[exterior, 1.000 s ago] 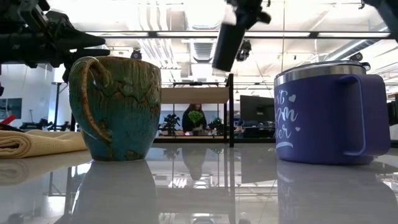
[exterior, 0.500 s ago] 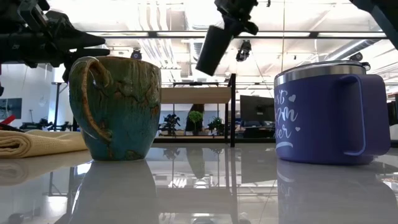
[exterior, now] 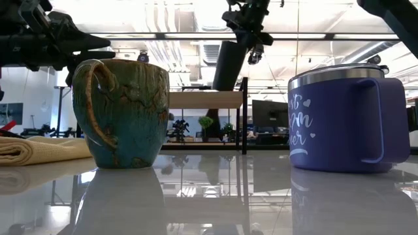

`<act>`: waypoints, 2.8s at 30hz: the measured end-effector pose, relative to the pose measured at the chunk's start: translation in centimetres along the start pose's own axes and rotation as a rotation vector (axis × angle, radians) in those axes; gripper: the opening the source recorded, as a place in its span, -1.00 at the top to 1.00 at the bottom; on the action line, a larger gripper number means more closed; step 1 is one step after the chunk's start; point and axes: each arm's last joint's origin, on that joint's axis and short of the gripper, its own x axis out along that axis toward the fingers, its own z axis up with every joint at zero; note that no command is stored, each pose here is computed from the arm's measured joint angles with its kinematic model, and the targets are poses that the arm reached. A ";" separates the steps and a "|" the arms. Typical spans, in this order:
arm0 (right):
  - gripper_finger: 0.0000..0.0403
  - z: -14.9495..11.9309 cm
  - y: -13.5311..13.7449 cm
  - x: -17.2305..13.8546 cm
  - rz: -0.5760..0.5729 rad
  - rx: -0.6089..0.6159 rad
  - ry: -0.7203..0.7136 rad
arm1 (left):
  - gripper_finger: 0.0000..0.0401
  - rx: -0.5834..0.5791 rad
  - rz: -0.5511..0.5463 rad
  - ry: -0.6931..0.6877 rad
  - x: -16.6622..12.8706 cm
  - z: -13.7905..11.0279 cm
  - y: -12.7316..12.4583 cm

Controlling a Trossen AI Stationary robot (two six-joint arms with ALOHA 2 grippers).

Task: Stack small to large cups/mugs on shelf
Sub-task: Put the black cup on the shelf, then put the green mug on the shelf

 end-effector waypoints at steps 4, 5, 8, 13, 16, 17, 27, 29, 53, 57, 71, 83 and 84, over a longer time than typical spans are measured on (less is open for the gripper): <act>0.96 0.1 -0.1 0.1 -0.001 0.002 -0.004 | 0.45 0.000 0.000 0.000 0.0 0.0 0.0; 0.96 0.1 -0.1 0.1 -0.001 0.005 -0.002 | 0.46 0.000 0.000 0.000 0.0 0.0 0.0; 0.96 0.0 0.0 0.0 -0.001 0.005 -0.001 | 0.45 0.000 0.000 0.000 0.0 0.0 0.0; 0.96 -0.3 -0.1 0.0 0.001 0.002 0.032 | 0.45 0.000 0.000 0.000 0.0 0.0 0.0; 0.96 -0.5 -0.1 0.0 -0.004 0.001 0.055 | 0.46 0.000 0.000 0.000 0.0 0.0 0.0; 0.96 -0.5 -0.2 0.0 -0.004 0.001 0.055 | 0.45 0.000 0.000 -0.001 0.0 0.0 0.0; 0.96 -0.5 -0.1 0.0 0.003 0.000 0.049 | 0.45 0.000 0.000 0.000 0.0 0.0 0.0; 0.96 -0.3 0.0 0.0 0.022 -0.009 0.037 | 0.45 0.000 0.000 0.000 0.0 0.0 0.0; 0.50 0.6 0.4 0.7 0.060 -0.037 -0.027 | 0.45 0.000 0.000 0.000 0.0 0.0 0.0; 0.46 0.6 0.4 0.7 0.058 -0.042 -0.029 | 0.45 0.000 0.000 0.000 0.0 0.0 0.0; 0.36 0.3 -0.2 -2.6 0.004 -0.063 -0.147 | 0.45 0.000 0.000 0.000 0.0 0.0 0.0; 0.37 -3.7 -1.7 -8.6 -0.057 0.011 -0.091 | 0.46 0.000 0.000 0.000 0.0 0.0 0.0; 0.37 -3.7 -1.6 -8.6 -0.052 0.016 -0.093 | 0.46 0.000 -0.001 0.000 0.0 0.0 0.0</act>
